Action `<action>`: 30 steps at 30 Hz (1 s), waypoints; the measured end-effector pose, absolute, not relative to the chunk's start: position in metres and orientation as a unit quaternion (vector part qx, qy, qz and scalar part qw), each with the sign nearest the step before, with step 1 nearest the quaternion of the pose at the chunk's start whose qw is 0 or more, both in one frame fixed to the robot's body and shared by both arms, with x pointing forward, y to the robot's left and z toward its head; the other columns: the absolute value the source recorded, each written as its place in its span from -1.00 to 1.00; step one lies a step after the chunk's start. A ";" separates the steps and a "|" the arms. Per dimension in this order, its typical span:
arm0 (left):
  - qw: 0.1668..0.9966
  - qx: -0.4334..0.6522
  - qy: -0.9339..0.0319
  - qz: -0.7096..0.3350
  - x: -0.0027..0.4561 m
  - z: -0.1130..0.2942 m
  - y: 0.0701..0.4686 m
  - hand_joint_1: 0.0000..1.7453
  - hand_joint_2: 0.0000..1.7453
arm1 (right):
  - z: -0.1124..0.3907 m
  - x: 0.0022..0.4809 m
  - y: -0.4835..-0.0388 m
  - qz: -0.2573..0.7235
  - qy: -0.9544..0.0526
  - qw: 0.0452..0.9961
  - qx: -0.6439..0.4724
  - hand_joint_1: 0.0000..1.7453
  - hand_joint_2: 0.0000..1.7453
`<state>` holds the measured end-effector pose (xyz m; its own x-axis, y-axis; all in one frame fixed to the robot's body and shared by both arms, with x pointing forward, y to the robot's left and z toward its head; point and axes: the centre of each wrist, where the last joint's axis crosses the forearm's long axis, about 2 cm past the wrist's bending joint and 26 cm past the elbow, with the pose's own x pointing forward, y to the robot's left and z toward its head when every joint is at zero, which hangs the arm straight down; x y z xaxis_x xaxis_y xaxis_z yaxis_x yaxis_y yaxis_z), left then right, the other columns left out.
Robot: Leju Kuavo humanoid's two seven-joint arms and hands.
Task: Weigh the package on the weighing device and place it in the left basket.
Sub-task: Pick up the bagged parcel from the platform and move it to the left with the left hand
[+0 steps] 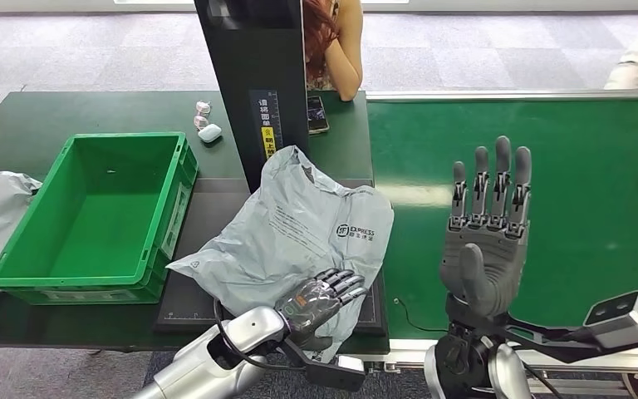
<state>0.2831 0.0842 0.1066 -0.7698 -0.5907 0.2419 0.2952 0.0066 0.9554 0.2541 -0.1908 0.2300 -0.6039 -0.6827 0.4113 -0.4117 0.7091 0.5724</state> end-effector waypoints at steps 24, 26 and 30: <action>0.282 0.223 -0.864 -0.352 0.296 0.194 0.126 1.00 1.00 | 0.201 0.245 -0.189 -0.214 -0.851 0.404 0.259 -1.00 1.00; 0.269 0.238 -0.887 -0.291 0.295 0.207 0.138 1.00 1.00 | 0.195 0.245 -0.187 -0.215 -0.844 0.420 0.255 -1.00 1.00; 0.248 0.270 -0.913 -0.180 0.293 0.226 0.166 1.00 1.00 | 0.181 0.243 -0.183 -0.220 -0.829 0.449 0.249 -1.00 1.00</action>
